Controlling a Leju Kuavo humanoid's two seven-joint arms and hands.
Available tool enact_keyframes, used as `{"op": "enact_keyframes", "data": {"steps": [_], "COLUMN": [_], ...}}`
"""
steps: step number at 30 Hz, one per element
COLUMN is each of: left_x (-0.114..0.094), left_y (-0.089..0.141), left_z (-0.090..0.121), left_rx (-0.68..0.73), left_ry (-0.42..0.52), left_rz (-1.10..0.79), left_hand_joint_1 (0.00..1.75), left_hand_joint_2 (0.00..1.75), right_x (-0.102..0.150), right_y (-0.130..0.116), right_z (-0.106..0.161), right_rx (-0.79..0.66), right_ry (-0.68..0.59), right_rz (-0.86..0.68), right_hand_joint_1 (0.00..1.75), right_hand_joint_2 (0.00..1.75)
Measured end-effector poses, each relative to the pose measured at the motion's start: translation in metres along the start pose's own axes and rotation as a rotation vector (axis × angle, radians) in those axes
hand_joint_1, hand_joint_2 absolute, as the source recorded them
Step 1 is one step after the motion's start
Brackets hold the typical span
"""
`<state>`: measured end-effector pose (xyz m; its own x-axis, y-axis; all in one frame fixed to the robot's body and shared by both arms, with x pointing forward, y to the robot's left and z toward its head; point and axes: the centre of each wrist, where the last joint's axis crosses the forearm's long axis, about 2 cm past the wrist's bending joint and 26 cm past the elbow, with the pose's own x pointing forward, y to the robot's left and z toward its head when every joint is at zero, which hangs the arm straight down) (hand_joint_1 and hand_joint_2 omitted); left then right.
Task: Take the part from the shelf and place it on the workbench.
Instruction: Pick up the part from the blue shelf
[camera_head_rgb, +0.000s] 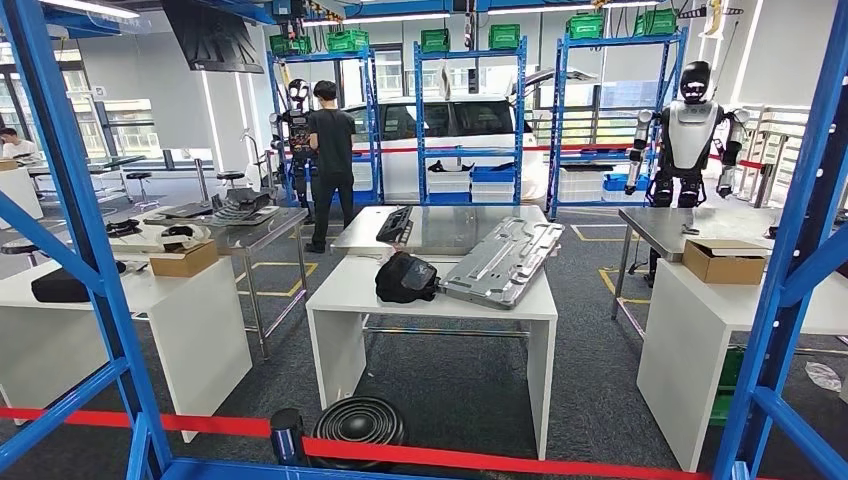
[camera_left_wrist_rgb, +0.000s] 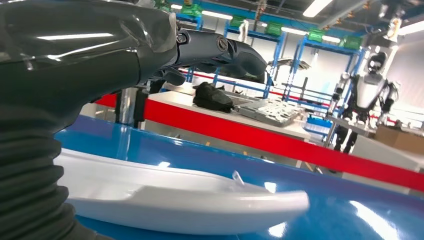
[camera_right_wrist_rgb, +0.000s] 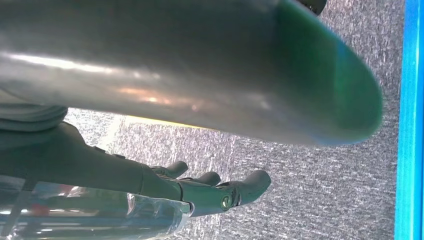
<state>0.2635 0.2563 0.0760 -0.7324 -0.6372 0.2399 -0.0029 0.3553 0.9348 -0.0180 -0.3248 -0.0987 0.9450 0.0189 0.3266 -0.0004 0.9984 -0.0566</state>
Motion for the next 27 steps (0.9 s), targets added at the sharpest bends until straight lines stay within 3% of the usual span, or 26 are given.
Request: {"op": "enact_keyframes", "data": {"steps": [27], "left_x": [-0.011], "left_y": [0.005], "left_z": [0.008], "left_rx": [-0.052], "left_ry": [0.042], "left_rz": [-0.053], "left_hand_joint_1": [0.0], "left_hand_joint_2": [1.75], "right_x": [-0.001], "right_y": [-0.002], "right_z": [0.002], "right_rx": [-0.001], "right_ry": [0.002], "right_rz": [0.001], "right_hand_joint_1": [0.0], "right_hand_joint_2": [0.0]}}
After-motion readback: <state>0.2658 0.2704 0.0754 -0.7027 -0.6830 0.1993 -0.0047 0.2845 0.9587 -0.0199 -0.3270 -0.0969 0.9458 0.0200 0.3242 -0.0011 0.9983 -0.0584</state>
